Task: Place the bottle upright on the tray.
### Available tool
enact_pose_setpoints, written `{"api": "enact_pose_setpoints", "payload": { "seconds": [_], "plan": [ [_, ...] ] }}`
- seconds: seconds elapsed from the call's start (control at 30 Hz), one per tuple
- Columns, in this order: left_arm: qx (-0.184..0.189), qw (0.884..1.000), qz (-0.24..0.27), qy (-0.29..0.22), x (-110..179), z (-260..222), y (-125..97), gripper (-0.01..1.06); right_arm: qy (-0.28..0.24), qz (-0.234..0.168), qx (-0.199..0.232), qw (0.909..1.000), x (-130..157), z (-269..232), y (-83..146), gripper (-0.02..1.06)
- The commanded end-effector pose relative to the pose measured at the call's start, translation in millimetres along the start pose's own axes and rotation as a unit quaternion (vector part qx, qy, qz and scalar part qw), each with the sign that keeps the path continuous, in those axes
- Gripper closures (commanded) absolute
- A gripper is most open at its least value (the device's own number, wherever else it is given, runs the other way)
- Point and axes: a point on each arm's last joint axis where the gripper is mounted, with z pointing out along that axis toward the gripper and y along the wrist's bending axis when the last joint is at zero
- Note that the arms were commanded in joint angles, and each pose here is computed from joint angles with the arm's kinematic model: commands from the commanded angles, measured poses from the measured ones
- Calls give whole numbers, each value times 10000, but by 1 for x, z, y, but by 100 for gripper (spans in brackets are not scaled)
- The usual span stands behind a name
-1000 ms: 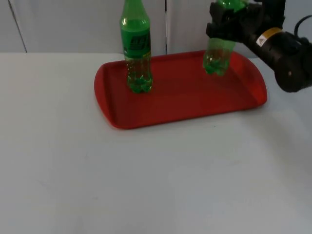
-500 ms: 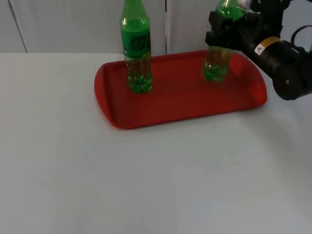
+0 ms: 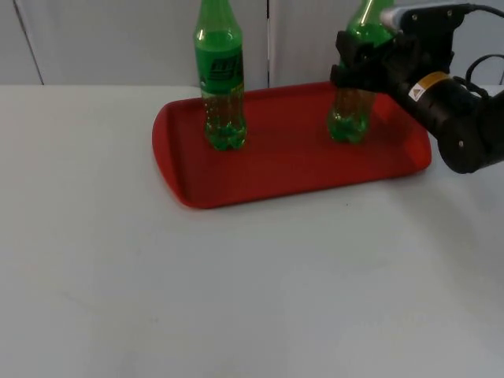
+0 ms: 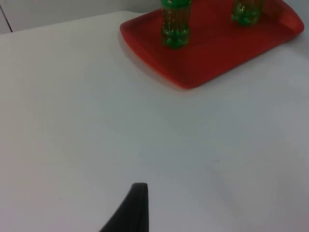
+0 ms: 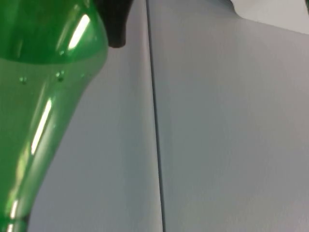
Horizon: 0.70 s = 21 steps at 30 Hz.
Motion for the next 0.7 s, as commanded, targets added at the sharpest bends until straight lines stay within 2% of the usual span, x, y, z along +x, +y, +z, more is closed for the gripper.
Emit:
{"api": "enact_pose_setpoints", "payload": {
  "seconds": [0.0, 0.33, 0.6, 0.67],
  "plan": [
    [-6, 10000, -24, -12, 1, 1, 0, 0, -92, 28, 113, 9999, -3, 1, -4, 105],
    [-6, 10000, -24, -12, 1, 1, 0, 0, 142, 63, 113, 9998, 17, -2, -4, 105],
    [-6, 10000, -24, -12, 1, 1, 0, 0, 96, 44, 101, 9999, 17, -2, -4, 104],
    [-6, 10000, -24, -12, 1, 1, 0, 0, 97, 39, 92, 9999, 17, -2, -3, 99]
  ]
}}
